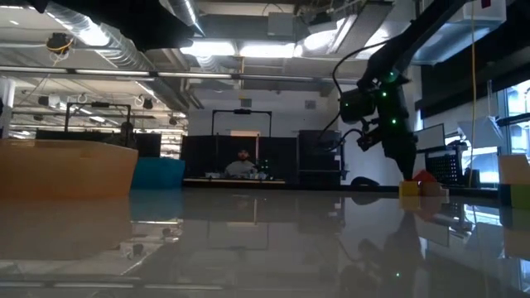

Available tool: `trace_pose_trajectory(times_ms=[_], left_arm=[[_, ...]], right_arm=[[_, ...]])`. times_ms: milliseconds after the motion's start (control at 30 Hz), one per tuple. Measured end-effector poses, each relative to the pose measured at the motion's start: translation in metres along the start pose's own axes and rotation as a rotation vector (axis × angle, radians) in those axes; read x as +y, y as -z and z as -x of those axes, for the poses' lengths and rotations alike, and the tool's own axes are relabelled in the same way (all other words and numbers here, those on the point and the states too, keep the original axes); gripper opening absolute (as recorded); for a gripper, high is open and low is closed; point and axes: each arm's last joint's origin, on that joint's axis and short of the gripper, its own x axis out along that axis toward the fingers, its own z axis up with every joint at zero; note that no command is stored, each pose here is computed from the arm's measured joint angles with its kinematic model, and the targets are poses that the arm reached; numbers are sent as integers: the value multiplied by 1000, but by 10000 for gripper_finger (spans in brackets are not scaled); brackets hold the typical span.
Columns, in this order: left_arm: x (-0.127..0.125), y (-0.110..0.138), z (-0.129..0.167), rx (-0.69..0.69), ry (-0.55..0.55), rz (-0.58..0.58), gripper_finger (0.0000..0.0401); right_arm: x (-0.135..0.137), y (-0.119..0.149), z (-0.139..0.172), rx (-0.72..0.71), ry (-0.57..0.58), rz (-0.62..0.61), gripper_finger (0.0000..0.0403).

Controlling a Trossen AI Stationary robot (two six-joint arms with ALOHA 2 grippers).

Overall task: Sort blocks by size
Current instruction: Put the yellow cube block into the blue bin

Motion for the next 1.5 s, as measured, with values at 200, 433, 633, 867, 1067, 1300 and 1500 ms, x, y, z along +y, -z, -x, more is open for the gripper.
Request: trace_pose_trajectory(times_ms=[200,433,633,867,1067,1300,1500], left_arm=[[0,0,0,-1,0,3,205],[0,0,0,-1,0,12,205],[0,0,0,0,0,12,205],[0,0,0,-1,3,12,205],[0,0,0,1,3,3,205],[-1,0,1,3,9,6,205],[-1,0,1,-1,9,7,205]], right_arm=[[0,2,-3,-7,-9,13,23],[10,-2,0,-30,-32,51,25],[30,-6,6,-55,-40,111,25],[49,-18,21,-128,-85,172,25],[65,-29,39,-242,-220,251,25],[80,-44,50,-405,-236,188,25],[78,-37,70,-293,-220,196,58]])
